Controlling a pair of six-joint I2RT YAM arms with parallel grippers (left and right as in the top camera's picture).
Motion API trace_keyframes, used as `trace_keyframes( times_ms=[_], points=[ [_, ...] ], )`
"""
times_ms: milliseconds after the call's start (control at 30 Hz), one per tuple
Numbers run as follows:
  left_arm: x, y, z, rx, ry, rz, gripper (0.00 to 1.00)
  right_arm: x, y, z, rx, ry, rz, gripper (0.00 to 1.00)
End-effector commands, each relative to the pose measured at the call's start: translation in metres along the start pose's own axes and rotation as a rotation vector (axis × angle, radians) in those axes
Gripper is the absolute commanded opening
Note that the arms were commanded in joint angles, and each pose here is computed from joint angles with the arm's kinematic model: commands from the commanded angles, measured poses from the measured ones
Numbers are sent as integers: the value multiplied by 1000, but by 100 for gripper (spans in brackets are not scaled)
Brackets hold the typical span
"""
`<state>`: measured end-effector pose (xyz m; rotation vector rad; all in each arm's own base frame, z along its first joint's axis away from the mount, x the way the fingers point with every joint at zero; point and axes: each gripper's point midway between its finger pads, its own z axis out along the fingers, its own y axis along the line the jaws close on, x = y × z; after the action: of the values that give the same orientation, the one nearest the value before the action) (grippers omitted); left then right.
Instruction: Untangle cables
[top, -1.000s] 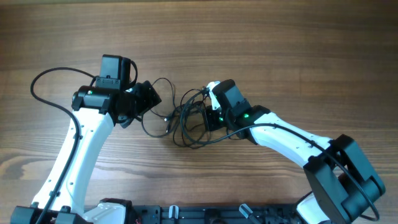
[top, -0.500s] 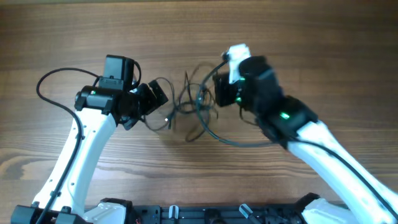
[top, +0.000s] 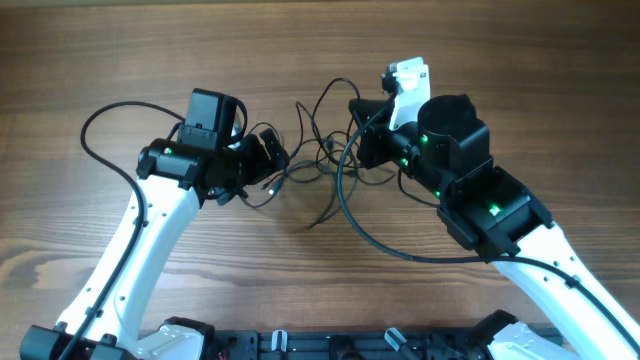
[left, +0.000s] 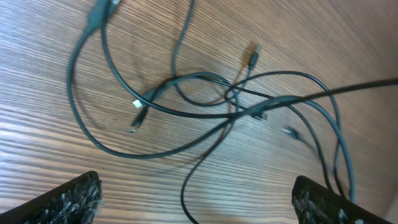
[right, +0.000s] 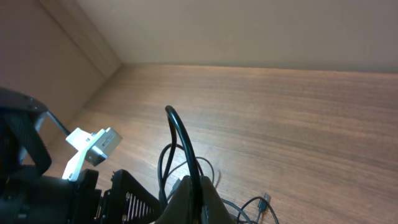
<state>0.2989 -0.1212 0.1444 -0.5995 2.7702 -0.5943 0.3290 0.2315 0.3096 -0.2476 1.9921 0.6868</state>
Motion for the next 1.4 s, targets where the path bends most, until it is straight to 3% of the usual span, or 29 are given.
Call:
trace_keyframes(
  times_ms=[0,200,533,700,933,1033,1133,1233,1367],
  points=[
    [9,-19,0,98,61,14,100,-35,9,-2,-35,-139,97,4],
    [8,-21,0,110,61,17,100,-109,51,-30,-253,-437,104,4],
    [9,-27,-1,140,69,22,100,-30,-2,-1,23,-124,76,4],
    [9,-50,-5,255,91,28,100,-30,-2,-1,24,-123,70,4],
    [12,-42,17,191,172,-224,88,-30,-2,-1,24,-124,71,4],
    [25,-49,28,213,245,-152,85,-29,-6,-1,47,-123,72,4],
    [44,-60,32,264,324,-42,88,-28,-7,-1,50,-120,72,4],
    [57,-69,27,306,389,-42,92,-28,-7,-1,51,-118,73,4],
    [63,-64,26,255,434,-195,71,-24,-9,-1,58,-102,73,4]
  ],
)
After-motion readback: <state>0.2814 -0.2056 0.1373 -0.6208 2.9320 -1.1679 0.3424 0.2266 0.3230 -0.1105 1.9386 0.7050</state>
